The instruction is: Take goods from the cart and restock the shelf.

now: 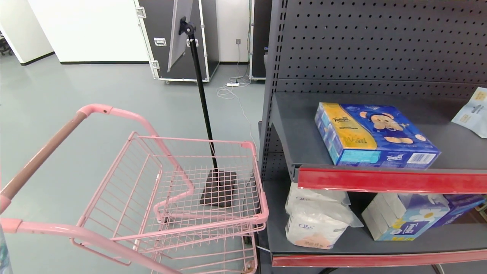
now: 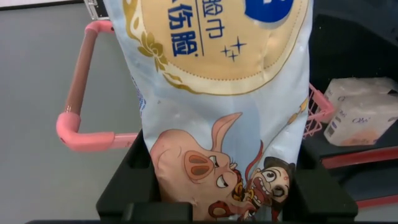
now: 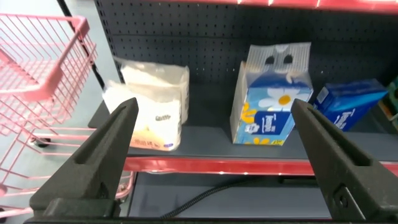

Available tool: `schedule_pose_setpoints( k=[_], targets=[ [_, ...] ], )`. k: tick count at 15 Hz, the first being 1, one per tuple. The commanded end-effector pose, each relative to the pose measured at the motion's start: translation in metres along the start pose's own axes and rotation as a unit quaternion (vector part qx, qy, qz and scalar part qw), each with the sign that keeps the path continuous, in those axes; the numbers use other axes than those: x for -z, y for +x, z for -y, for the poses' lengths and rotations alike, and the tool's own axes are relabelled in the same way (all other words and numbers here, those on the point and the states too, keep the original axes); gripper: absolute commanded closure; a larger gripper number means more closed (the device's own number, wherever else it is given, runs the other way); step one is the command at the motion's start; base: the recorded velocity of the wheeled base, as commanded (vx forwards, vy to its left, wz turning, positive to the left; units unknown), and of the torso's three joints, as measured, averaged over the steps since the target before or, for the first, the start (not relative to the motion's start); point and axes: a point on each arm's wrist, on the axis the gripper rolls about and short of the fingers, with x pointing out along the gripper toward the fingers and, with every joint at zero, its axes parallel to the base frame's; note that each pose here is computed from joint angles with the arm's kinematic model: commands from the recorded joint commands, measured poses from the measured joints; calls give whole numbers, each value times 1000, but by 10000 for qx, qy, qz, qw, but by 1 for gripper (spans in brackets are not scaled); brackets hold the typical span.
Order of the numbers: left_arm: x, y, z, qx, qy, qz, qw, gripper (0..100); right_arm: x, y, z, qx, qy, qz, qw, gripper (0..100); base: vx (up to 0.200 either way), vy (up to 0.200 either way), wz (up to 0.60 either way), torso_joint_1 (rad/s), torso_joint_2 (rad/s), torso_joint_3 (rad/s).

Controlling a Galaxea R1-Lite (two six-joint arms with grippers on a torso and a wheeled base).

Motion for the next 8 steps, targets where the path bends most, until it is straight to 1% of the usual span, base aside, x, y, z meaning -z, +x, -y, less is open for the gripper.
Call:
schedule_pose_setpoints(
  k=[1,4,5,8],
  targets=[
    [-1,1,0,-3,1,-6,10000,100,0,0,0,0,-3,-8,10000,0,0,0,0,183,-549,-369],
    [-4,2,-1,-13,38,115,9999,100,0,0,0,0,-3,-8,10000,0,0,0,0,201,-579,-378],
    [-4,2,-1,-15,93,122,9999,100,0,0,0,0,-3,-8,10000,0,0,0,0,222,-613,-383],
    [-4,2,-1,-16,171,129,9998,100,0,0,0,0,-3,-8,10000,0,0,0,0,193,-494,-305]
  ],
)
